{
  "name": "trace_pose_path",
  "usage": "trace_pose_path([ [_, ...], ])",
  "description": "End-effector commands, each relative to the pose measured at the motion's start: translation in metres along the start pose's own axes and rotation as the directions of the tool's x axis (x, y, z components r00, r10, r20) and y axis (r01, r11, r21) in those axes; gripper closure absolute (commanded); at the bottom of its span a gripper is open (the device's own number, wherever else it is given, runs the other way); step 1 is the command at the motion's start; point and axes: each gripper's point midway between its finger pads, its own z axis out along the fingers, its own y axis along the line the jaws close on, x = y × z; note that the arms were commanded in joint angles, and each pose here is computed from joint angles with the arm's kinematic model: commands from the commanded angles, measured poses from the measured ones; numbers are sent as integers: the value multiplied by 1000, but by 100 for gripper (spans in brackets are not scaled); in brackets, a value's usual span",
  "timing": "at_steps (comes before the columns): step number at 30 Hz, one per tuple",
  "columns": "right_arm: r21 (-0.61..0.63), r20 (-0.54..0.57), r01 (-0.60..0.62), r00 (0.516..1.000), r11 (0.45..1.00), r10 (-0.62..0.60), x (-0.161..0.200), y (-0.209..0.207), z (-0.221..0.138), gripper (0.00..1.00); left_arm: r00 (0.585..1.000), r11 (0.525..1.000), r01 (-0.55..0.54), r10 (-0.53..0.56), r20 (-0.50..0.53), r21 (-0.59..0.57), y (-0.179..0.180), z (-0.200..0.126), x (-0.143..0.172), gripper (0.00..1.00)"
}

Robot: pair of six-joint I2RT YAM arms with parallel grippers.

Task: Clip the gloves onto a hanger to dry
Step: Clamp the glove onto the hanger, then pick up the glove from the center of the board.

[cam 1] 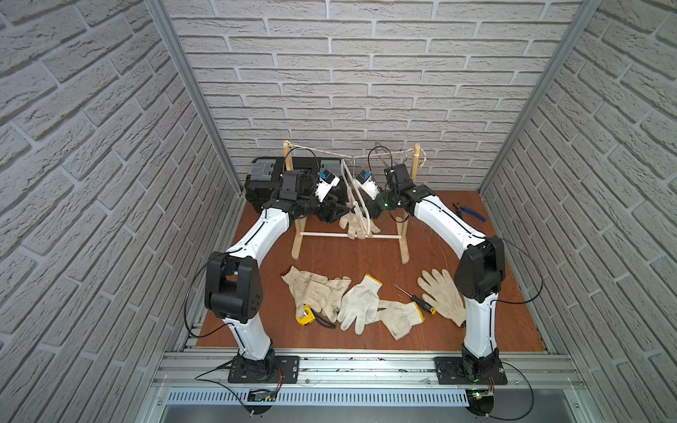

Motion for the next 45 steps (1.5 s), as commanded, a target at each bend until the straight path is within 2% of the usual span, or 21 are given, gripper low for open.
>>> trace_pose_path([
  [1,98,53,60,996,993,-65,-23,-2,-24,44,996,989,59,-68,-63,-138,8,-19,13,14],
  [6,184,47,70,996,980,-80,-25,-10,-33,39,959,924,196,-251,-134,-327,19,-41,44,13],
  [9,213,41,63,996,975,-73,-24,-14,-34,37,935,883,231,-317,-157,-409,15,-54,63,13],
  [14,329,41,38,998,944,-55,-27,-27,-40,32,923,869,227,-336,-187,-439,-3,-70,81,12],
  [16,389,58,22,997,921,-48,-30,-33,-45,18,922,864,226,-338,-187,-449,-8,-77,85,12],
  [17,416,67,15,997,909,-47,-33,-35,-49,15,919,859,224,-343,-192,-460,-9,-81,88,12],
  [20,435,89,-7,995,900,-35,-36,-34,-53,14,887,825,222,-393,-244,-519,-10,-94,111,11],
  [23,426,102,-16,994,904,-31,-37,-26,-57,13,828,761,253,-490,-274,-597,-12,-109,140,12],
  [28,360,127,-40,992,932,-6,-35,-4,-62,13,747,623,326,-631,-211,-711,-20,-131,189,15],
  [31,332,118,-51,993,942,12,-29,7,-64,13,693,509,371,-708,-133,-777,-21,-146,219,18],
  [33,316,119,-60,993,947,24,-24,14,-66,13,672,431,406,-738,-56,-806,-17,-153,234,20],
  [39,297,105,-75,993,952,45,-8,29,-74,13,634,224,455,-761,136,-862,3,-176,273,31],
  [41,291,106,-80,993,953,51,-3,33,-77,14,627,188,471,-759,177,-862,10,-176,282,35],
  [45,288,108,-88,992,954,59,7,39,-84,14,632,167,482,-746,210,-860,25,-167,287,41],
])
